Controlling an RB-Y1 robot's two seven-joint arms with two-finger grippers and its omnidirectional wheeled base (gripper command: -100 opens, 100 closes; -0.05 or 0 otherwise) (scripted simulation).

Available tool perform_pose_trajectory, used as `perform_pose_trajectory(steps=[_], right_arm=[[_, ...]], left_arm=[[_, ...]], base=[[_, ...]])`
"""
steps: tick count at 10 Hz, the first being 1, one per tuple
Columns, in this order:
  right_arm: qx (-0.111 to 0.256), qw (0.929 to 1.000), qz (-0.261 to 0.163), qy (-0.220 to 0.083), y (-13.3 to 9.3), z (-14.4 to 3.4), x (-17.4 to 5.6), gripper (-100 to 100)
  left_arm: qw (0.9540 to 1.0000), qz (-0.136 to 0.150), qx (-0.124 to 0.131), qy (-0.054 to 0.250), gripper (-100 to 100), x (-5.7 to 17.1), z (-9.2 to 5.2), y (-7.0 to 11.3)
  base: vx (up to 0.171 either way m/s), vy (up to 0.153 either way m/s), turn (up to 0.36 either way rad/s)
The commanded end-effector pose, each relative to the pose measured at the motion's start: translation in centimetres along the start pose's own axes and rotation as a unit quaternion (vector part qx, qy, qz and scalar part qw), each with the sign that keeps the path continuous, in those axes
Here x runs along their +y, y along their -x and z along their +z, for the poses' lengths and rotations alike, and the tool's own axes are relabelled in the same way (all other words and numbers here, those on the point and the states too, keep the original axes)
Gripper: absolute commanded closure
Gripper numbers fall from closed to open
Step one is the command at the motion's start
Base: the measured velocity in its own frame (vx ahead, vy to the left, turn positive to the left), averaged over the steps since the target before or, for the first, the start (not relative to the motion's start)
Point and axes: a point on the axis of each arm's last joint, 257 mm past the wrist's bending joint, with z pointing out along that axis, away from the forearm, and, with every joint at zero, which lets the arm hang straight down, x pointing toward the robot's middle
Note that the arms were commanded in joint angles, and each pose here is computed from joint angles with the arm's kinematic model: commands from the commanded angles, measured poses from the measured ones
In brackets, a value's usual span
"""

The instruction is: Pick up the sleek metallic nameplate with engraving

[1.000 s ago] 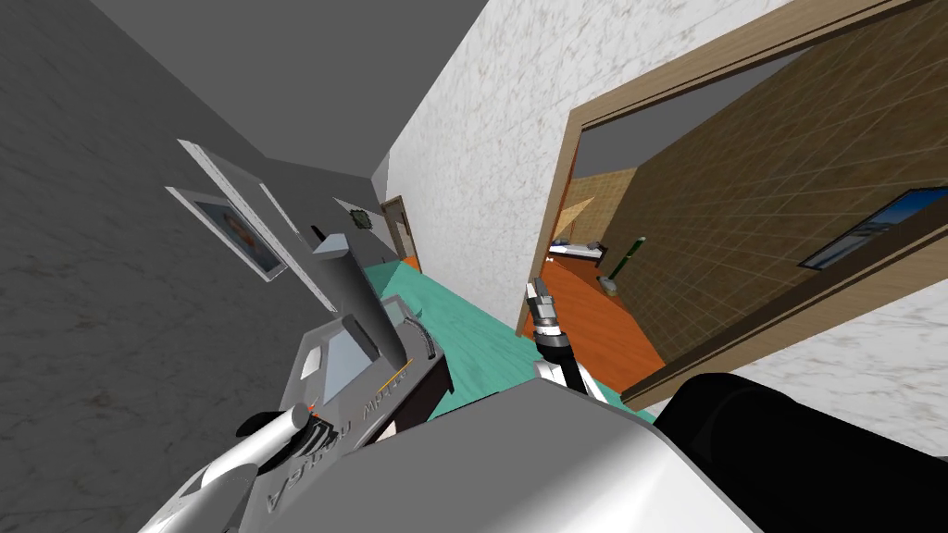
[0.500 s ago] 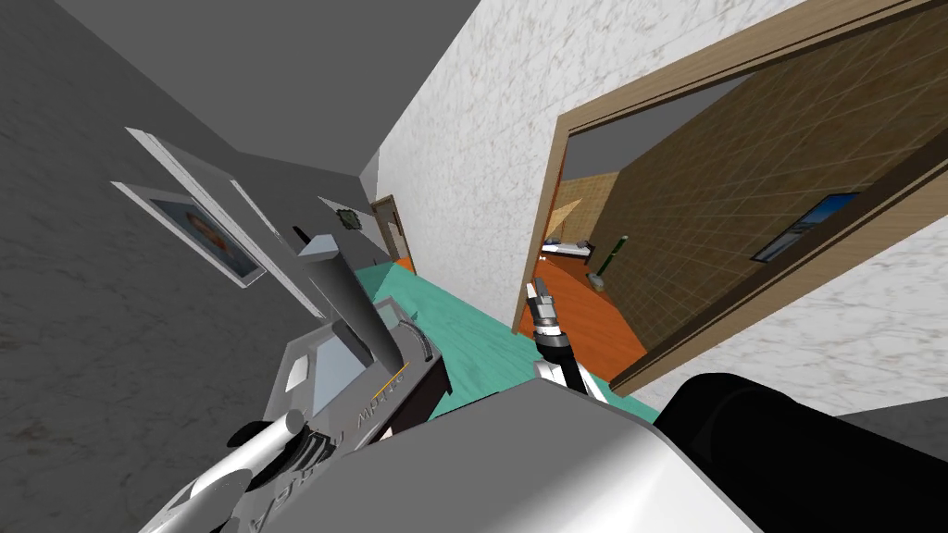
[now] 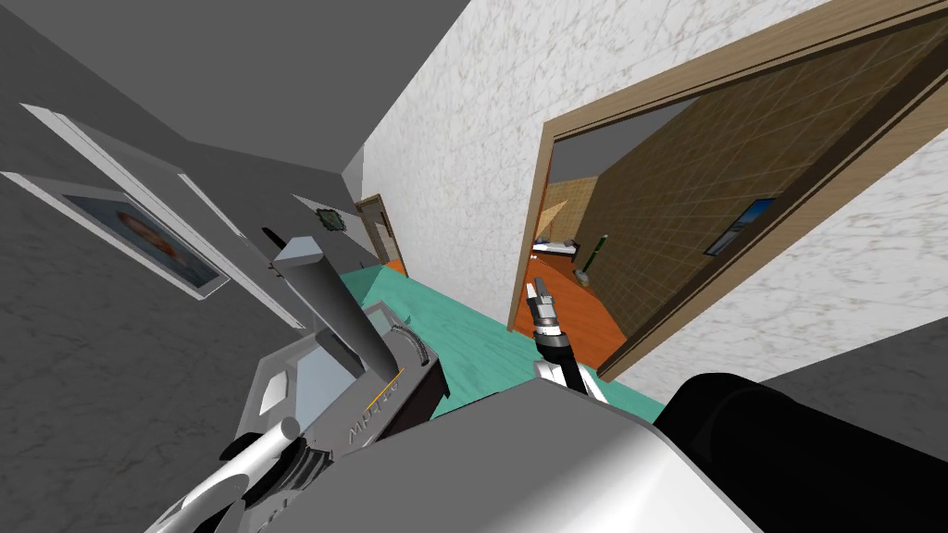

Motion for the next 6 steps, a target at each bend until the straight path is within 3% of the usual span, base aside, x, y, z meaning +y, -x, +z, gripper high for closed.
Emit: perform_pose_trajectory(steps=[1,3,4,5,6], right_arm=[[0.000,1.0000,0.000,0.000,0.00,0.00,0.00,0],[0.000,1.0000,0.000,0.000,0.00,0.00,0.00,0],[0.000,1.0000,0.000,0.000,0.00,0.00,0.00,0],[0.000,1.0000,0.000,0.000,0.00,0.00,0.00,0],[0.000,1.0000,0.000,0.000,0.00,0.00,0.00,0]], left_arm=[[0.9995,-0.014,-0.012,0.025,-100,1.45,0.38,1.26],[0.9995,-0.015,-0.012,0.025,-100,1.33,0.33,1.25],[0.9995,-0.015,-0.012,0.026,0,1.38,0.35,1.31],[0.9996,-0.012,-0.010,0.025,-100,2.33,1.21,1.32],[0.9996,-0.012,-0.010,0.025,-100,2.33,1.21,1.32]], base=[[0.031,0.041,-0.205],[0.034,0.044,-0.076],[0.003,0.005,0.002],[0.018,0.025,0.035],[0.000,0.000,0.000]])
